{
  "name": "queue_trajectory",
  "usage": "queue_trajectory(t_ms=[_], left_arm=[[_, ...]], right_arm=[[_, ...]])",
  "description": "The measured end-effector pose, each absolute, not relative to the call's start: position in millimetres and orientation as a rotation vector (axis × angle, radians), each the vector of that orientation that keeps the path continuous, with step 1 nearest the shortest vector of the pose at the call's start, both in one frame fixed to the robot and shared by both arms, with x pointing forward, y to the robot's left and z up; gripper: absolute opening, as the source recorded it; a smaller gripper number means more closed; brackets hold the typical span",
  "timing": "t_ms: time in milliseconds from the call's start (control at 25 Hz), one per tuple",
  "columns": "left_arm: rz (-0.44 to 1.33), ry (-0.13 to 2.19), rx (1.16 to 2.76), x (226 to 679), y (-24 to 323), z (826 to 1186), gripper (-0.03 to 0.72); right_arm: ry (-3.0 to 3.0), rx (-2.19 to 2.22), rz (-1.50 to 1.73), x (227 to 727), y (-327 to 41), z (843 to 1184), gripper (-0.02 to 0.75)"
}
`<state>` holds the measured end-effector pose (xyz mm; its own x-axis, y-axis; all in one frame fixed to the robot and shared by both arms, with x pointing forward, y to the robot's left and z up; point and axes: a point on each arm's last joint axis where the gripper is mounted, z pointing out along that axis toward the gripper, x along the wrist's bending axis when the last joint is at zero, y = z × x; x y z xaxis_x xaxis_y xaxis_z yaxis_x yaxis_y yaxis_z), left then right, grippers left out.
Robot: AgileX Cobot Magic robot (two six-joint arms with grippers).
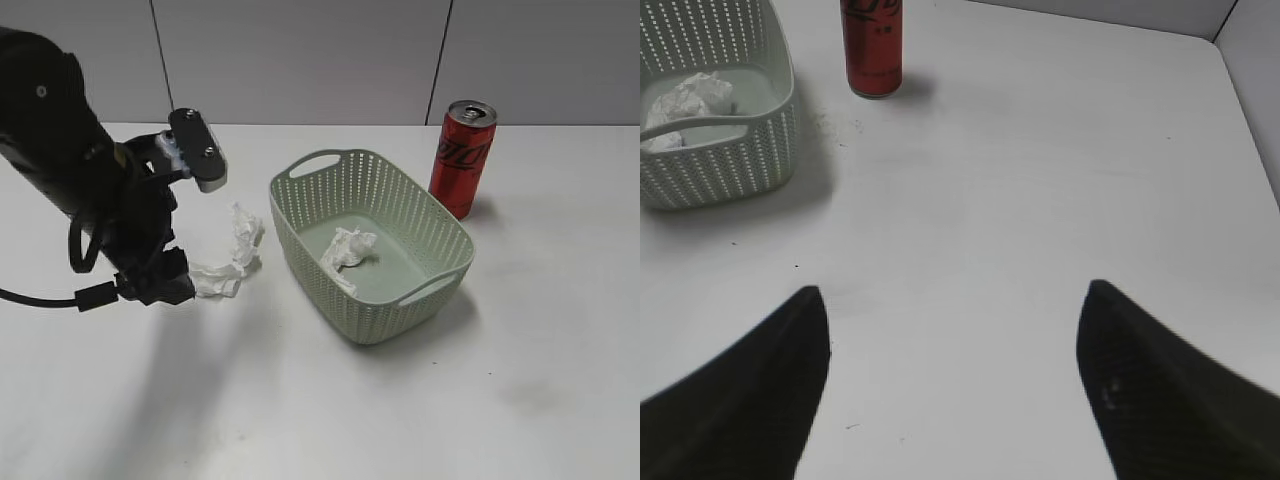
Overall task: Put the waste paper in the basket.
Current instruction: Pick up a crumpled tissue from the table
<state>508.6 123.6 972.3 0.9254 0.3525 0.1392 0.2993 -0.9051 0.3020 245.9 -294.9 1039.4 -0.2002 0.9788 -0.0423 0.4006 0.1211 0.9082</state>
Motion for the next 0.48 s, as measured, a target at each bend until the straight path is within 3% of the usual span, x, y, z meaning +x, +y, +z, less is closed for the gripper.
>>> queue_trajectory(t_ms=[240,480], left_arm=[[0.194,0.448,2.792,536,139,939,0.570],[0.170,0.363,2.782,557,128,923,0.568]], right_arm=[[1.703,1.352,1.052,246,-295,1039,0.583],[1.703,1.352,1.052,246,-295,1039,0.582]])
